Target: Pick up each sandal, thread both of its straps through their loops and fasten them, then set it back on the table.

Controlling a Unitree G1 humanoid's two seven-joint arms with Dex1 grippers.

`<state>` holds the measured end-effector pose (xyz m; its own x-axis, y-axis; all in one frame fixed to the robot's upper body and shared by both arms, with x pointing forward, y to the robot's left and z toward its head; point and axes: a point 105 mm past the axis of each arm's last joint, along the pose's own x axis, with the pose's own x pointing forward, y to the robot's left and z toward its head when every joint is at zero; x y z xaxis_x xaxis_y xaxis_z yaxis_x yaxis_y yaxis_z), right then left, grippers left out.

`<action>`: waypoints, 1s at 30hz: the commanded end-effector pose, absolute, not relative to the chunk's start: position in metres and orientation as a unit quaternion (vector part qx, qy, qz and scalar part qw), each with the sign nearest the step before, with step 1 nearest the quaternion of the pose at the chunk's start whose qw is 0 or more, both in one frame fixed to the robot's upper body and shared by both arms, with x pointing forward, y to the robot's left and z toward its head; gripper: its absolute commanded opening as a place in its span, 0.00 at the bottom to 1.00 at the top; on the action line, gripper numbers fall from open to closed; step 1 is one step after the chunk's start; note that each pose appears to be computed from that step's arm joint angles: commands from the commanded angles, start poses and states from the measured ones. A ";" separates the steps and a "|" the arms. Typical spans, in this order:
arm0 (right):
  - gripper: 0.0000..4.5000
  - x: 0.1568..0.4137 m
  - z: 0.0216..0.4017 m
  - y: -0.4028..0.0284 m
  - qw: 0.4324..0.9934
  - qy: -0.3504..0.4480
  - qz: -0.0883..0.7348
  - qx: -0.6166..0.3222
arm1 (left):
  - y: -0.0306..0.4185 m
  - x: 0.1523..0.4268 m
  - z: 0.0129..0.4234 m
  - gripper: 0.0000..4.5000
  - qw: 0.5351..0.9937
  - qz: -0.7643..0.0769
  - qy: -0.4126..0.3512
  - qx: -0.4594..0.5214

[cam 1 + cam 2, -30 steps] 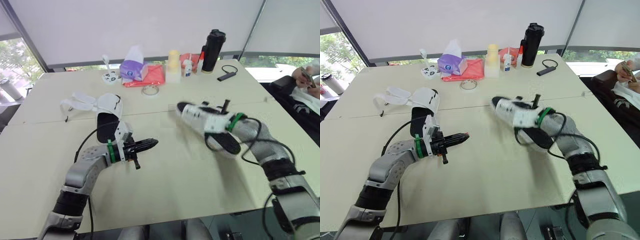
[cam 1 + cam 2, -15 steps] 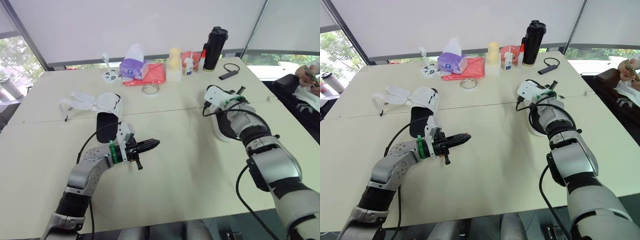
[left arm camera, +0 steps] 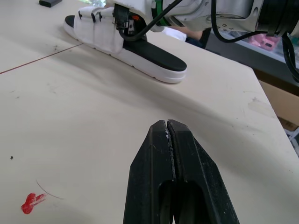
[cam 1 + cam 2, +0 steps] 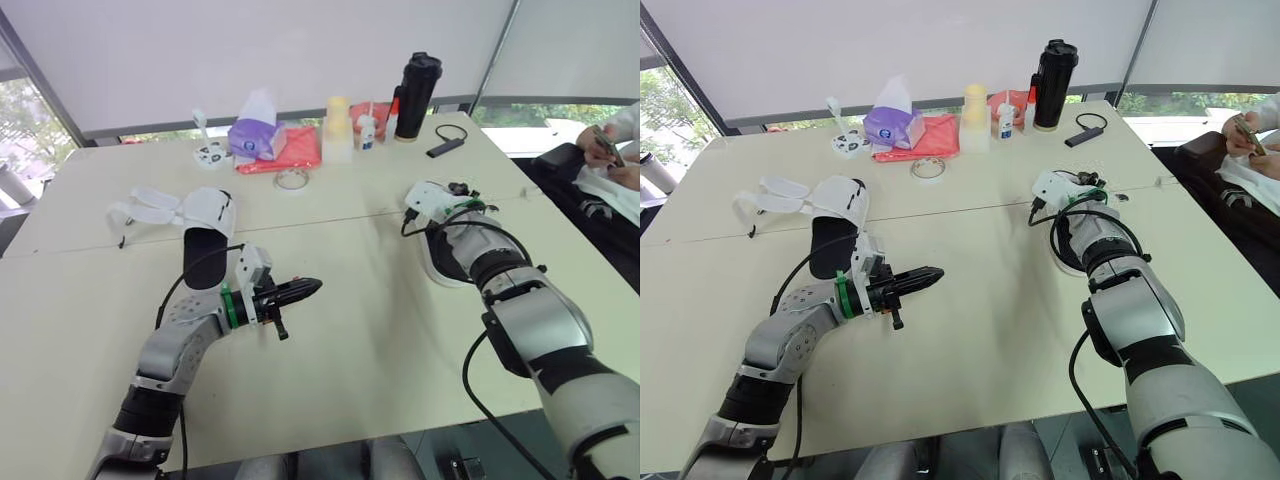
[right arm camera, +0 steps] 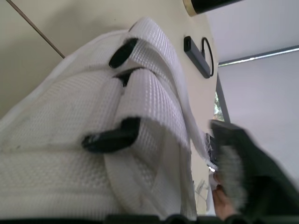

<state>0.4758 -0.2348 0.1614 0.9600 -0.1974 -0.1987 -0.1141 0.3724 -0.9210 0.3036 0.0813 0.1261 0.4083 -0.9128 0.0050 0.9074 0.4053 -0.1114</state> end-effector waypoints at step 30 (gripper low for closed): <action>0.99 0.311 0.255 -0.153 0.872 0.073 0.406 -0.265 | 0.090 0.318 0.154 0.00 0.858 -0.511 -0.044 0.027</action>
